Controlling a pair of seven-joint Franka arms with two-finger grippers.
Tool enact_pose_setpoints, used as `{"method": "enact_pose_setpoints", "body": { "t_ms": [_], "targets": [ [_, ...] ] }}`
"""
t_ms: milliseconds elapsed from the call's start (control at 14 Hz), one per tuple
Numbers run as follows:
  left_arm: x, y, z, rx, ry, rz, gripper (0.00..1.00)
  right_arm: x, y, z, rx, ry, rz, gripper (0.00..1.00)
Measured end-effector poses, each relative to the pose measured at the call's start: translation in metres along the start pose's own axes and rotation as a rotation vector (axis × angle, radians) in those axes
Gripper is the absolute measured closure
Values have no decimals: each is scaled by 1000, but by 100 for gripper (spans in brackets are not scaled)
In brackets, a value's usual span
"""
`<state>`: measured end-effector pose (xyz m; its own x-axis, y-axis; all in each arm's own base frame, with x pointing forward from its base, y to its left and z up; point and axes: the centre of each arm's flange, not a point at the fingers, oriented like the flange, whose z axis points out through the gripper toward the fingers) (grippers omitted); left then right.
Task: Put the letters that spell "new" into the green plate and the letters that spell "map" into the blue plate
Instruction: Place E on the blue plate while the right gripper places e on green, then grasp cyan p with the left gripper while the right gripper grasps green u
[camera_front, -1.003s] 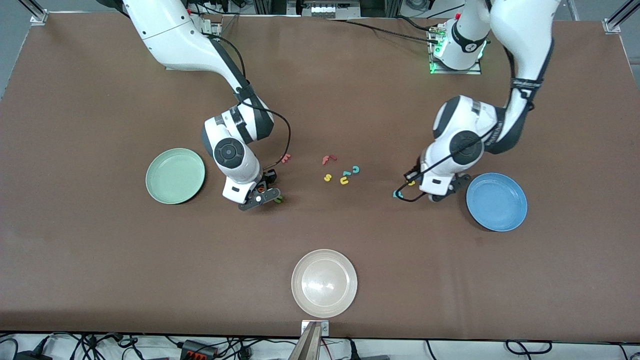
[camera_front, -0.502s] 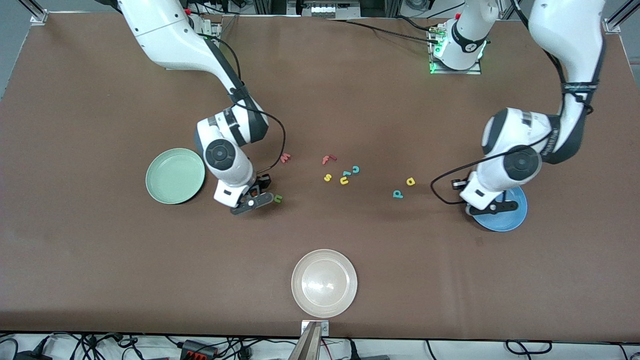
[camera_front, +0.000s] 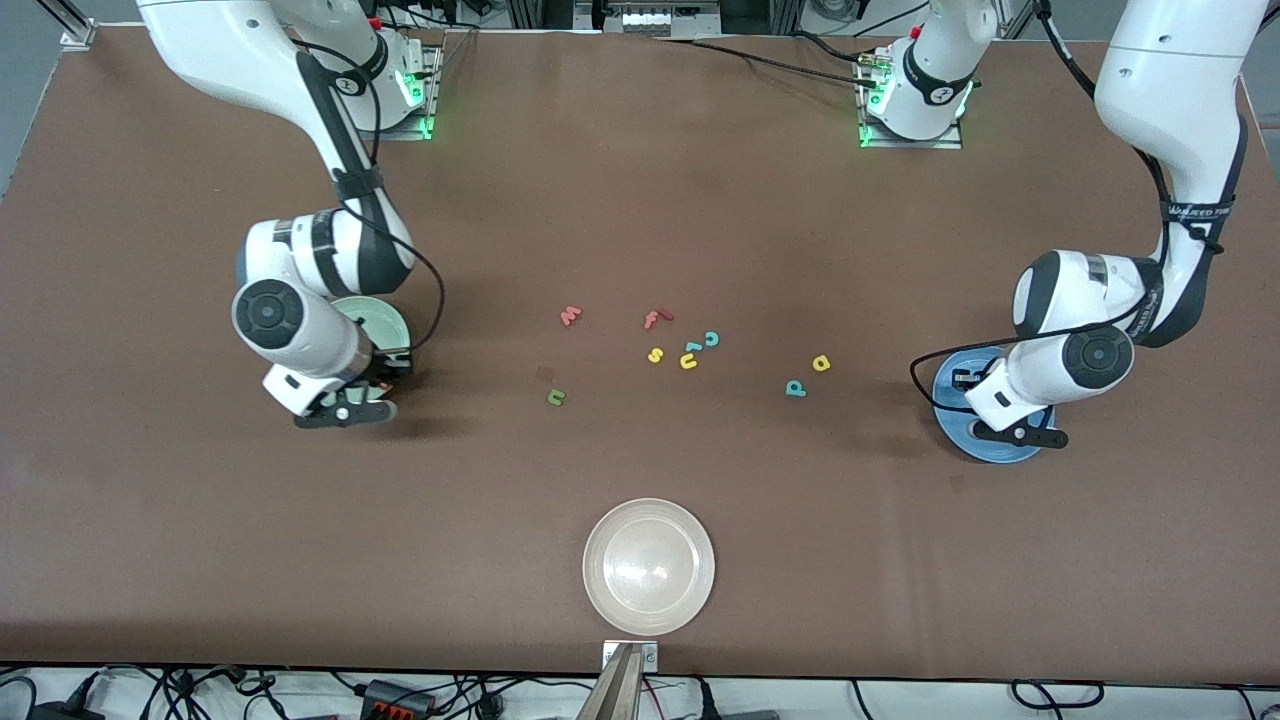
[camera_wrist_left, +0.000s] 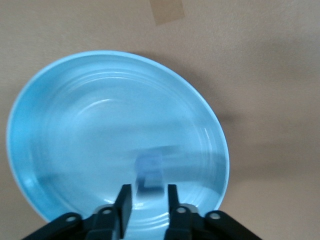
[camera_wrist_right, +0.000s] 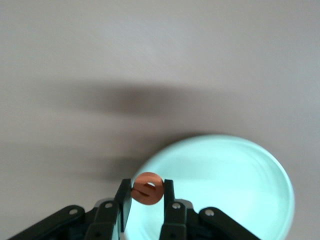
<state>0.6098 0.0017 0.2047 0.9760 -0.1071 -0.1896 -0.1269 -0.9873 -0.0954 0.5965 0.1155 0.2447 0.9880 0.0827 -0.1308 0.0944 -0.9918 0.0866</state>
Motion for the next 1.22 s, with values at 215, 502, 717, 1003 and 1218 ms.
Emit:
{"method": "enact_pose_setpoints", "body": {
  "t_ms": [215, 502, 717, 1003, 1218],
  "targets": [
    [5, 10, -12, -4, 25, 18, 31, -22, 19, 18, -12, -133, 33, 70],
    [22, 73, -69, -27, 101, 131, 0, -32, 34, 37, -16, -193, 62, 70],
    [21, 140, -95, -29, 117, 351, 0, -30, 44, 50, -19, -191, 79, 65],
    [3, 224, -85, -8, 93, 698, 0, -16, 31, 28, -14, -133, 58, 26],
    [-7, 263, -67, -3, 66, 965, 0, 6, -24, -13, -13, -31, -30, 0]
  ]
}}
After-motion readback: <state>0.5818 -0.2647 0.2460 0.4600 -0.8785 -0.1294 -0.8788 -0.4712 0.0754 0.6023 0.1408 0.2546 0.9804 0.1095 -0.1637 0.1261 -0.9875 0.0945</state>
